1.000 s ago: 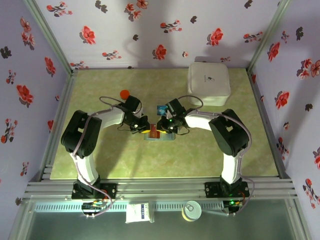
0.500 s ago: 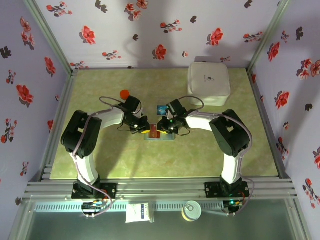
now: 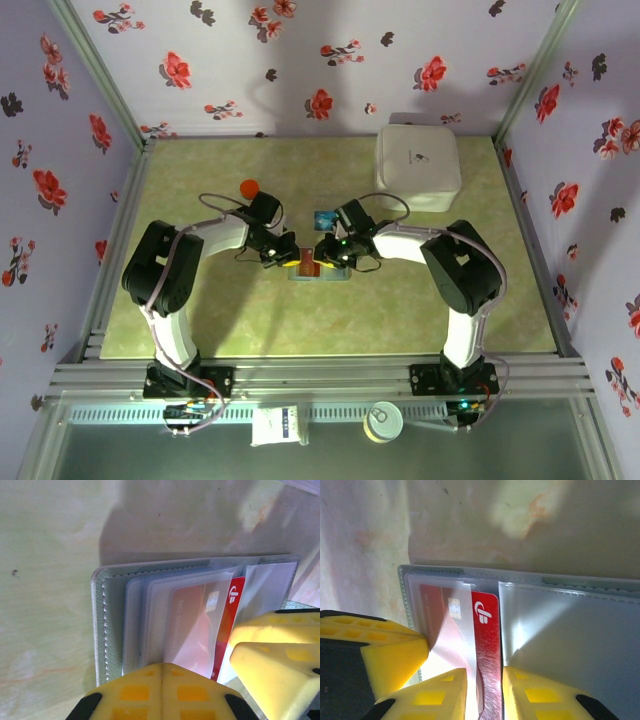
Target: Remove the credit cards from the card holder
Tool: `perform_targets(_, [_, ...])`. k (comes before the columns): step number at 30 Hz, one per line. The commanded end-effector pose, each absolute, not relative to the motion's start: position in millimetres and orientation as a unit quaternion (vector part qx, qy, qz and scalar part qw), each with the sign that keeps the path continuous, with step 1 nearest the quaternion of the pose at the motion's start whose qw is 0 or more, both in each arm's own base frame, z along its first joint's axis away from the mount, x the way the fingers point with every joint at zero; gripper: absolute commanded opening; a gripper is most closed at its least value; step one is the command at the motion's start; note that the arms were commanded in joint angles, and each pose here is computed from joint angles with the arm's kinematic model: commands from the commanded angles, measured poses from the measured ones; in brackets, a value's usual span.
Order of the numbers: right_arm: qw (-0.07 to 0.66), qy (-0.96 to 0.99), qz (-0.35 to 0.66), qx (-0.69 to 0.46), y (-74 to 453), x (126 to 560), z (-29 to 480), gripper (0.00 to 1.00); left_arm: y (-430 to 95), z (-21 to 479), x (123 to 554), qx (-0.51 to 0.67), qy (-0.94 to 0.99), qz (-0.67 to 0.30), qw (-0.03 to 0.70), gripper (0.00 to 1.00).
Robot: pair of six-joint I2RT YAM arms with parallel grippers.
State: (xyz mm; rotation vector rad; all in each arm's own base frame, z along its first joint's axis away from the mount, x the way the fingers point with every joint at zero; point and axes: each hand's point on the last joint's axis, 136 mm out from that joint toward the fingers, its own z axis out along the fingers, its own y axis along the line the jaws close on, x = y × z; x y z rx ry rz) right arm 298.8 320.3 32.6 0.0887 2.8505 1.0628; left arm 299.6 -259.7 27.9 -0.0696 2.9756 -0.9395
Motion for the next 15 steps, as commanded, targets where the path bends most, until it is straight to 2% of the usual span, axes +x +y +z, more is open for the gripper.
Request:
perform_targets(1, [0.051,0.939,0.338,0.039,311.1,298.0,32.5,0.26,-253.0,14.5,289.9,-0.024,0.959,-0.282,-0.009,0.0])
perform_targets(15, [0.029,0.939,0.34,0.037,316.3,296.5,19.8,0.25,-254.1,15.9,290.6,-0.022,0.959,-0.283,-0.012,0.0])
